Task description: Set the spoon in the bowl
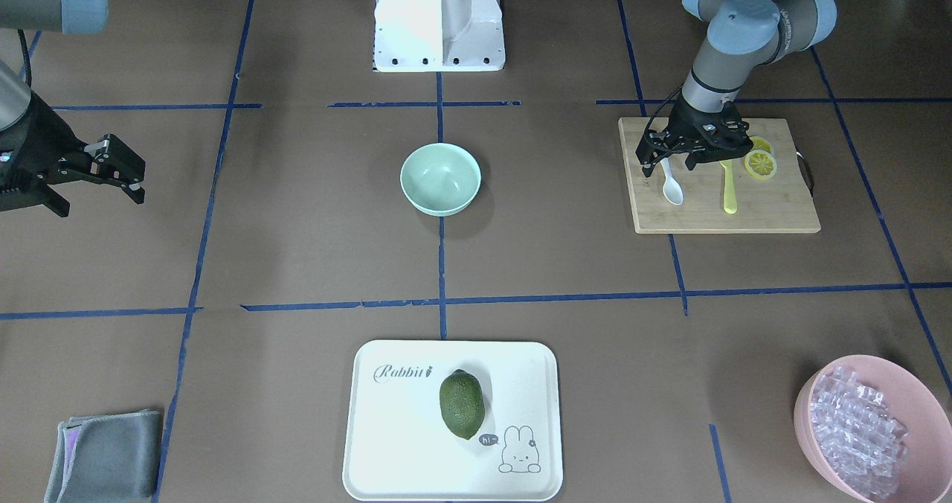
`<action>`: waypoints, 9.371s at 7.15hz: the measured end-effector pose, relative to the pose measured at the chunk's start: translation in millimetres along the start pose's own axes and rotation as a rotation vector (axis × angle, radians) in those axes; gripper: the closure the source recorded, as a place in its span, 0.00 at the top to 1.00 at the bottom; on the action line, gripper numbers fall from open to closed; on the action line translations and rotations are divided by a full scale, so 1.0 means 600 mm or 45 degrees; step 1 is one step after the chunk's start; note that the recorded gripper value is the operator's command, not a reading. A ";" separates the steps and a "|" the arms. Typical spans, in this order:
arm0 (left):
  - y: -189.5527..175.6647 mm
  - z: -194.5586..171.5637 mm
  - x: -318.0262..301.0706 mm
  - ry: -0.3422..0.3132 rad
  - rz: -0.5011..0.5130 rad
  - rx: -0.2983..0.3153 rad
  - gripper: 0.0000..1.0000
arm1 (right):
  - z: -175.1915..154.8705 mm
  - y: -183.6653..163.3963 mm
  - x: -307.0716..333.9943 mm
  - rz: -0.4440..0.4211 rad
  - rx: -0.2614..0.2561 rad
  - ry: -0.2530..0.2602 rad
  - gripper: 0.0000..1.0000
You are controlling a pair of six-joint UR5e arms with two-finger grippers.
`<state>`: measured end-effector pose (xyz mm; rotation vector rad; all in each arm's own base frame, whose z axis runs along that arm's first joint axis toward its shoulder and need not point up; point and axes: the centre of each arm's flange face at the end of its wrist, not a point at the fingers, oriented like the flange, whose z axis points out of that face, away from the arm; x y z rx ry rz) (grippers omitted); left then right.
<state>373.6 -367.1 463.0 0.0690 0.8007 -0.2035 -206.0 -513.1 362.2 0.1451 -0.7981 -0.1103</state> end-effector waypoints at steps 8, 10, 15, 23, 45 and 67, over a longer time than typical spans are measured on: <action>0.017 -0.103 0.043 0.049 -0.006 -0.092 0.00 | -0.002 0.000 0.001 0.004 0.003 0.000 1.00; 0.004 -0.192 0.158 0.034 -0.024 -0.106 0.00 | -0.007 -0.002 0.007 0.012 0.009 0.002 1.00; 0.012 -0.197 0.544 0.166 -0.074 -0.179 0.00 | 0.000 0.009 0.039 0.049 -0.004 0.020 1.00; 0.028 -0.127 0.630 0.198 -0.130 -0.224 0.77 | -0.001 0.008 0.041 0.055 -0.001 0.024 1.00; -0.431 -0.292 -0.646 0.015 0.422 -0.263 1.00 | -0.027 0.176 0.601 0.016 -0.089 -0.041 1.00; -0.344 -0.275 -0.712 0.003 0.327 -0.231 1.00 | -0.019 0.195 0.633 0.164 -0.106 -0.011 1.00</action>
